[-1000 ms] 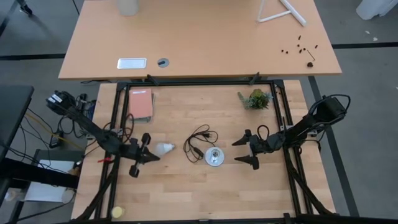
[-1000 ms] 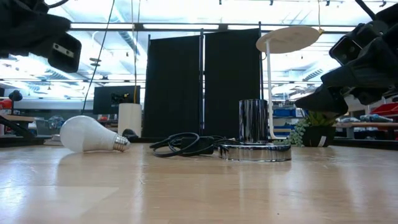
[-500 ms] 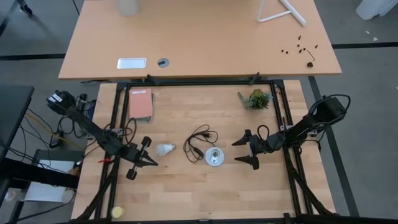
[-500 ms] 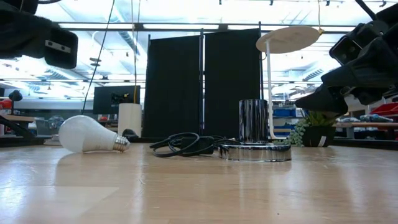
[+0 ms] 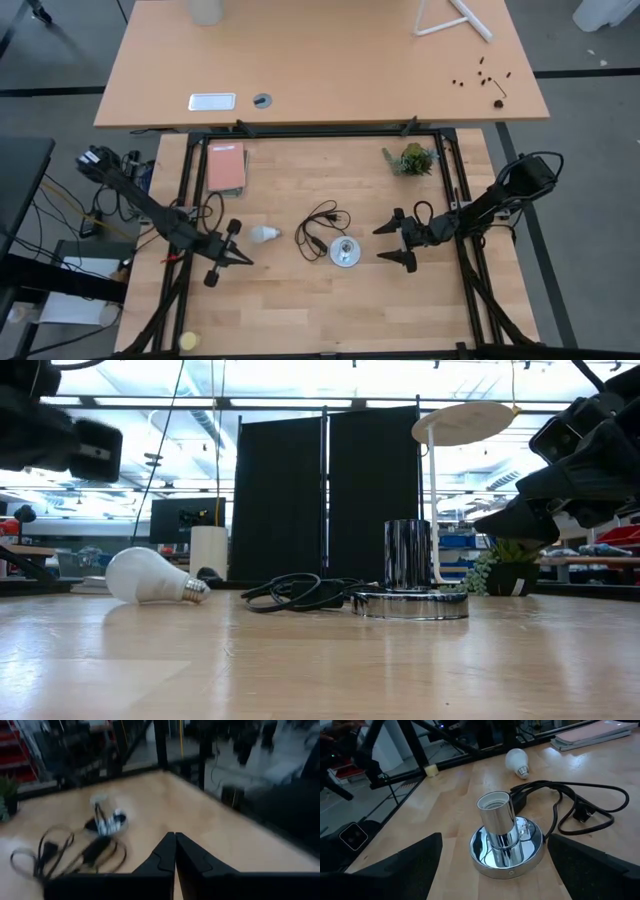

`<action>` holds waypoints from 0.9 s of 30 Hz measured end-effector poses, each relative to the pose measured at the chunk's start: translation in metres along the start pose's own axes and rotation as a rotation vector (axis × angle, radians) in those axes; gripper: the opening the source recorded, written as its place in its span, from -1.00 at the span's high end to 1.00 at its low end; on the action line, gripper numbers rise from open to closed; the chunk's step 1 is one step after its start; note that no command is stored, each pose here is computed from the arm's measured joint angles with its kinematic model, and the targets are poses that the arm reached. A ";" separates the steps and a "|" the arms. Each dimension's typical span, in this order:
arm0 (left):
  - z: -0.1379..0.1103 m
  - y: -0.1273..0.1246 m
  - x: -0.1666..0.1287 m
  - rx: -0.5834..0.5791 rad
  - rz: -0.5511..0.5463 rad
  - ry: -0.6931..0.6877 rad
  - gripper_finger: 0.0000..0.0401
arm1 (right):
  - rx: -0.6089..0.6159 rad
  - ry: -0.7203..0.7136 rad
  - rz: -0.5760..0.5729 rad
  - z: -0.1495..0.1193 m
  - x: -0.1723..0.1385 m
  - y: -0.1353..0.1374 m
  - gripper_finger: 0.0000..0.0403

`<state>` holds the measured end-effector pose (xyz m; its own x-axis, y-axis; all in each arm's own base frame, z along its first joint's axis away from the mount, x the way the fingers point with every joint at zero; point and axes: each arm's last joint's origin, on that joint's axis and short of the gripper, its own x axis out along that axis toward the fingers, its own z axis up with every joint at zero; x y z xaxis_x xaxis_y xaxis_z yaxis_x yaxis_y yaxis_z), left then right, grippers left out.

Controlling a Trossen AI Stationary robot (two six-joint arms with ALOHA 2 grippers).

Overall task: Screw lightbulb
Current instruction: Return to Home Position

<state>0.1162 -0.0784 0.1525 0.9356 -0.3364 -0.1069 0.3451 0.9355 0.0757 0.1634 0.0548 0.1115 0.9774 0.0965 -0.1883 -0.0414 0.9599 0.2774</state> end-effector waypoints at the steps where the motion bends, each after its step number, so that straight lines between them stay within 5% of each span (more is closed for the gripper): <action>1: -0.003 0.001 -0.002 0.011 0.001 0.034 0.92 | 0.000 0.000 0.000 0.000 0.000 0.000 -0.85; 8: -0.016 0.007 -0.021 0.057 -0.002 0.184 0.92 | 0.000 0.000 0.000 0.000 0.000 0.000 -0.85; 16: -0.014 0.011 -0.023 0.041 0.014 0.158 0.92 | 0.002 -0.008 0.003 0.001 0.000 0.000 -0.85; 27: 0.012 0.029 -0.039 -0.053 0.155 -0.145 0.92 | 0.002 -0.007 0.003 0.001 0.000 0.000 -0.85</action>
<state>0.0910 -0.0394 0.1706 0.9794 -0.1964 0.0459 0.1954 0.9804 0.0270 0.1636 0.0548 0.1122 0.9787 0.0975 -0.1807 -0.0439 0.9591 0.2796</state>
